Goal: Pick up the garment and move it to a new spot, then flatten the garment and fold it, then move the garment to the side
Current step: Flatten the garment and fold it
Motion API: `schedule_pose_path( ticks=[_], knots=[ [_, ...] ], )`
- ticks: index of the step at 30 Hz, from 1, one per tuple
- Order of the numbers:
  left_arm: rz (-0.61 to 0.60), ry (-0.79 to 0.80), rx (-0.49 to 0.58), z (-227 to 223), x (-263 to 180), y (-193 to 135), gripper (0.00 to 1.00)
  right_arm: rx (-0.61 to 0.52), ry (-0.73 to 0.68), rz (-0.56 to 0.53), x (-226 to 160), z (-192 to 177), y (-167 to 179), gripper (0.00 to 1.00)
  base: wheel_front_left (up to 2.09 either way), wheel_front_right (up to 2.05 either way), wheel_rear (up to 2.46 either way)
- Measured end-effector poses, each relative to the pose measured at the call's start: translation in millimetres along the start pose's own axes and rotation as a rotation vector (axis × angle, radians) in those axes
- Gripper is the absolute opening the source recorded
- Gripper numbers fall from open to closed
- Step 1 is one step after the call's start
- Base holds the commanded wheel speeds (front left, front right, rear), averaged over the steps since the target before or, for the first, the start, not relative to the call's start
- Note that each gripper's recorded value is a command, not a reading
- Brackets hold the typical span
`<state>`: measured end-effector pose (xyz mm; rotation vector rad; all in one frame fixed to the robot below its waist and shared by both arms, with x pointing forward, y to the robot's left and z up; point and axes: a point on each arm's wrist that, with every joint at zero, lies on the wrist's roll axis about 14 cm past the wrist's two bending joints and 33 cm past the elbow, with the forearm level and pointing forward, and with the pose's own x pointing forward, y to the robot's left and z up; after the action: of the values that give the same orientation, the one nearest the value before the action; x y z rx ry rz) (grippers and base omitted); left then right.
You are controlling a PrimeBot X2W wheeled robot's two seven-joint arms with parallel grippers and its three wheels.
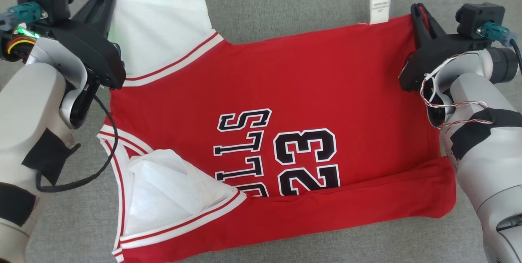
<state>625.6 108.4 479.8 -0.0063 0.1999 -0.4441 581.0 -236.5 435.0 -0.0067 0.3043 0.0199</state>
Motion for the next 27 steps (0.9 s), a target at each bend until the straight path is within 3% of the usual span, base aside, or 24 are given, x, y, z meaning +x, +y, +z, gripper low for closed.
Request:
schedule_pose_path(
  ticks=[4, 14, 27],
  knots=[
    [-0.014, -0.047, -0.006, 15, -7, -9, 0.00, 0.007, -0.051, -0.002, -7, 14, -2, 0.00, 0.00, 0.00, 0.00],
    [-0.037, -0.119, -0.048, 12, -60, -31, 0.00, 0.113, -0.080, 0.015, -53, -3, -2, 0.00, 0.00, 0.00, 0.00],
    [-0.001, -0.128, -0.130, -23, -158, -71, 0.00, 0.256, -0.147, 0.085, -108, -16, 6, 0.00, 0.00, 0.00, 0.00]
  ],
)
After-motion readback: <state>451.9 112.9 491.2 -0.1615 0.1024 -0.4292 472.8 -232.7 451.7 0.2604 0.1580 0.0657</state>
